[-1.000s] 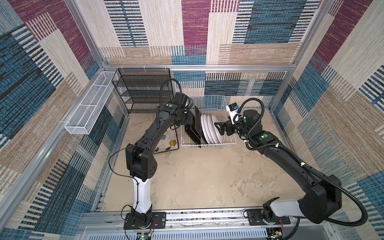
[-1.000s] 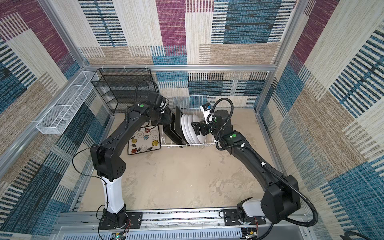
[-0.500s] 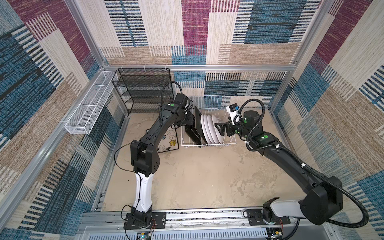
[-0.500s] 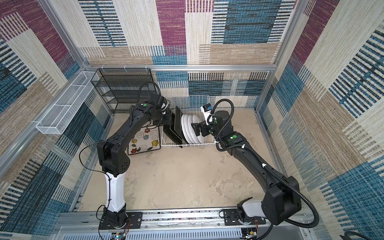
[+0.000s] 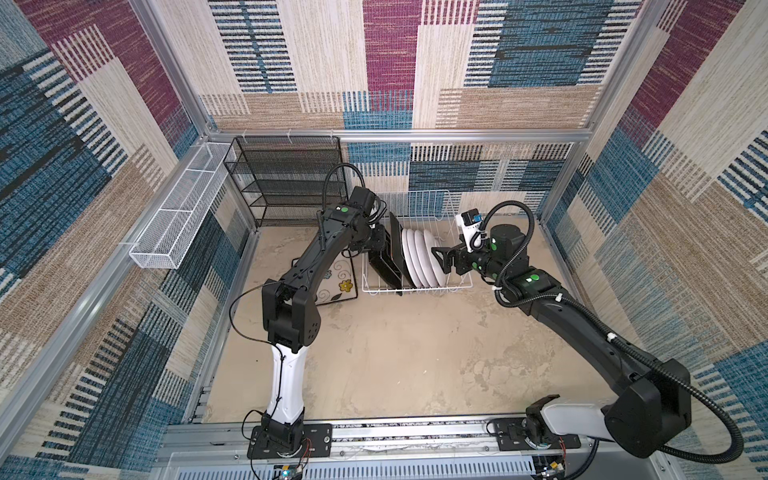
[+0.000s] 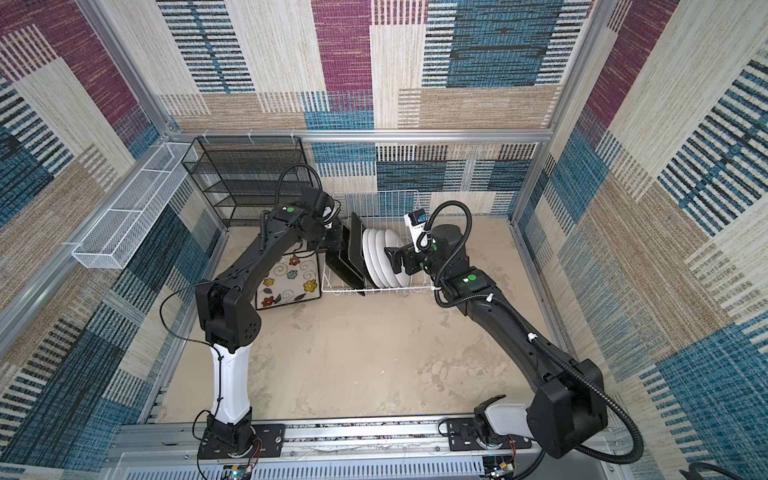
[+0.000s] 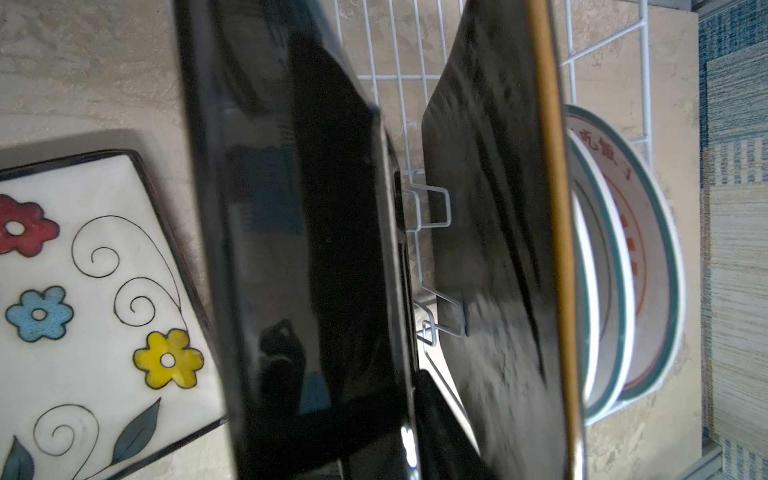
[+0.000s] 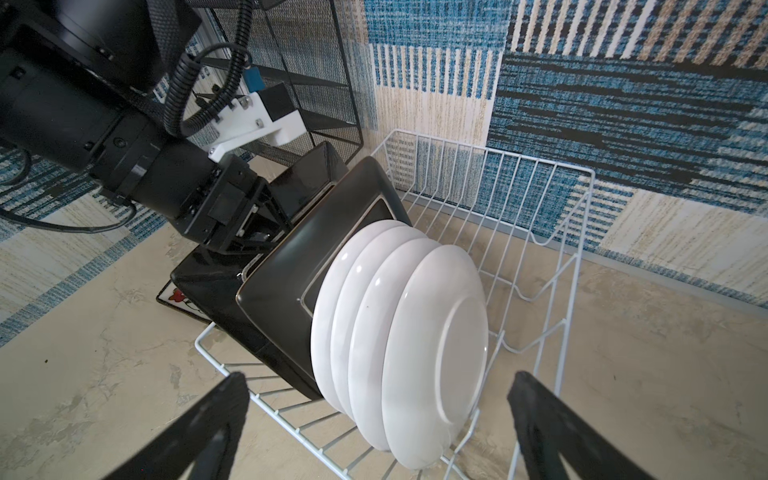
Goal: Unload the plates from the dish rack
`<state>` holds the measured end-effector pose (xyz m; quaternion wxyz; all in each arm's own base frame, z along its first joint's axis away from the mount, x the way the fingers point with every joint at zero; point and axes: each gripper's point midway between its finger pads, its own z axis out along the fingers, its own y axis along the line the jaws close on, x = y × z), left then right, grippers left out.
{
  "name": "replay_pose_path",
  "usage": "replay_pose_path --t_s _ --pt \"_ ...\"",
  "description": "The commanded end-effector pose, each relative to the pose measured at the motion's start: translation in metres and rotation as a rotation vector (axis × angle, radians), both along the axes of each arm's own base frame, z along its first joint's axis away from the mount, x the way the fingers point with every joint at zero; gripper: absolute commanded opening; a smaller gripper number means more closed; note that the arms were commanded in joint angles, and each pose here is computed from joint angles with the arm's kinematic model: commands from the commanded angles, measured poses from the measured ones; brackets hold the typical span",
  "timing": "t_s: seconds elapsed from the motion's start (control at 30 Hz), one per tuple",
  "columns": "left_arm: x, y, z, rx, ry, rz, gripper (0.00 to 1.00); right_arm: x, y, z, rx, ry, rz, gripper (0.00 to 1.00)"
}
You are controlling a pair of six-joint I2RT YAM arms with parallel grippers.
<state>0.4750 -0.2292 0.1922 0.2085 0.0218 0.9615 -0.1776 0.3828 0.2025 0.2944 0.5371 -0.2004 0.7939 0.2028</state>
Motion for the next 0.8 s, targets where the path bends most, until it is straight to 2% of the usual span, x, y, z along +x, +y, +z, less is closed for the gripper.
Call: replay_pose_path --t_s 0.0,0.37,0.63,0.77 --pt "-0.005 0.004 -0.010 0.018 0.037 0.013 0.34 0.002 -0.002 0.011 0.018 -0.041 -0.015 1.00" --pt "-0.012 0.006 -0.016 0.017 0.074 0.029 0.25 0.000 -0.002 0.012 0.024 -0.049 -0.015 1.00" --pt "-0.017 0.006 -0.022 0.006 0.106 0.044 0.16 0.001 -0.002 0.013 0.030 -0.055 -0.019 1.00" --pt "-0.017 0.005 -0.020 0.003 0.102 0.045 0.07 0.002 -0.003 0.016 0.029 -0.064 -0.022 1.00"
